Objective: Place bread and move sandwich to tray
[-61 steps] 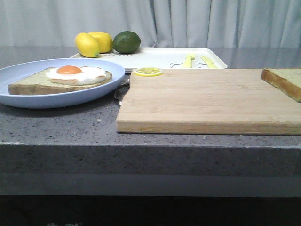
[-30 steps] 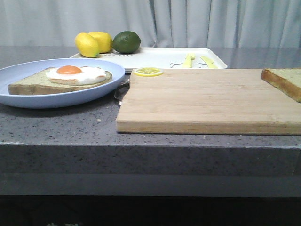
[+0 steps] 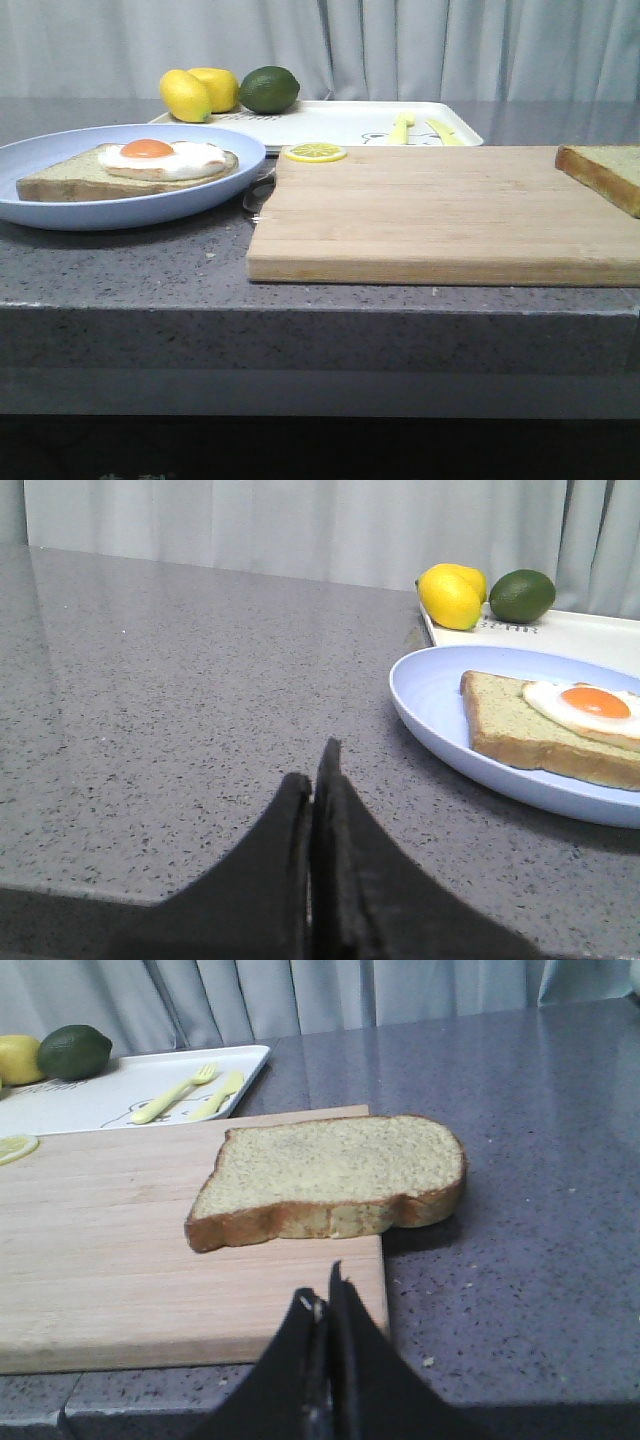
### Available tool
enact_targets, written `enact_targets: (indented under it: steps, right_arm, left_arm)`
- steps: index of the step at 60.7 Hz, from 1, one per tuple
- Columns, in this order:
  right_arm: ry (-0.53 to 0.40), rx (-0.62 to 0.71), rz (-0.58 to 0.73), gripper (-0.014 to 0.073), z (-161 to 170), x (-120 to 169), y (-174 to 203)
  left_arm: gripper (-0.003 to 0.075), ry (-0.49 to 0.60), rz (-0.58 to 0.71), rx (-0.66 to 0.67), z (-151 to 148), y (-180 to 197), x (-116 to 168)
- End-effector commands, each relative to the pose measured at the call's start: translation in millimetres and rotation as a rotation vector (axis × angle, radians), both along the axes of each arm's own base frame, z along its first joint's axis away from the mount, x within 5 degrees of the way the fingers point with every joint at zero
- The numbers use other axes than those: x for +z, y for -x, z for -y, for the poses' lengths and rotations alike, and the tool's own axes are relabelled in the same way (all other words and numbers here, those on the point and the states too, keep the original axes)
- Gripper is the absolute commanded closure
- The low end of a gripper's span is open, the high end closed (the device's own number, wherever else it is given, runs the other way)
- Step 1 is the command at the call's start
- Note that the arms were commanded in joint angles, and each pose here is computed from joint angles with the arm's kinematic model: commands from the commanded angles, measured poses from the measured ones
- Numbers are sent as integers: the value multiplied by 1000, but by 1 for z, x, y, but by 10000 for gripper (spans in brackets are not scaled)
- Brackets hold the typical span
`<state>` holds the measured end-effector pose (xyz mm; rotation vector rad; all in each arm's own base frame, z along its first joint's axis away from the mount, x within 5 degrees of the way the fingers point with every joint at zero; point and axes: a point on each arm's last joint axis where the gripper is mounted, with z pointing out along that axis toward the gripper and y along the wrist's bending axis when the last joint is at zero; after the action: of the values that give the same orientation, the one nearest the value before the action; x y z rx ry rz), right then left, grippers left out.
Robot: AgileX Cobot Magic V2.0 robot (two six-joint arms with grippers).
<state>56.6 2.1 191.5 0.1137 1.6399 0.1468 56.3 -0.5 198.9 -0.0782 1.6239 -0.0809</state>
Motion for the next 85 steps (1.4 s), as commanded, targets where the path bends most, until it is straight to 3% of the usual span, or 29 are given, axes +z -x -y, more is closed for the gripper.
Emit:
enact_targets:
  steps: [1,28,32,43,54,60,68,78,85]
  right_arm:
    - [16,-16,112,657,1,10,1]
    - [16,-18,130,657,1,12,1]
    - [15,-22,163,657,2,15,2]
    - [10,-47,421,657,4,53,10]
    - [8,-39,509,657,3,100,26]
    - [11,-21,433,657,2,121,30]
    - [19,0,265,657,0,144,19]
    - [60,-5,125,657,0,153,-12]
    - [59,-6,96,657,0,152,-27]
  left_arm:
    - [741,13,111,7,-1,2,9]
    - [741,13,132,8,-1,2,11]
    - [741,13,196,11,-1,3,17]
    - [741,17,514,27,-3,12,50]
    - [741,18,618,22,-2,29,100]
    - [741,17,535,11,-1,36,127]
    - [741,15,324,0,0,21,145]
    - [741,15,113,-1,0,-19,139]
    - [741,16,46,1,0,-38,133]
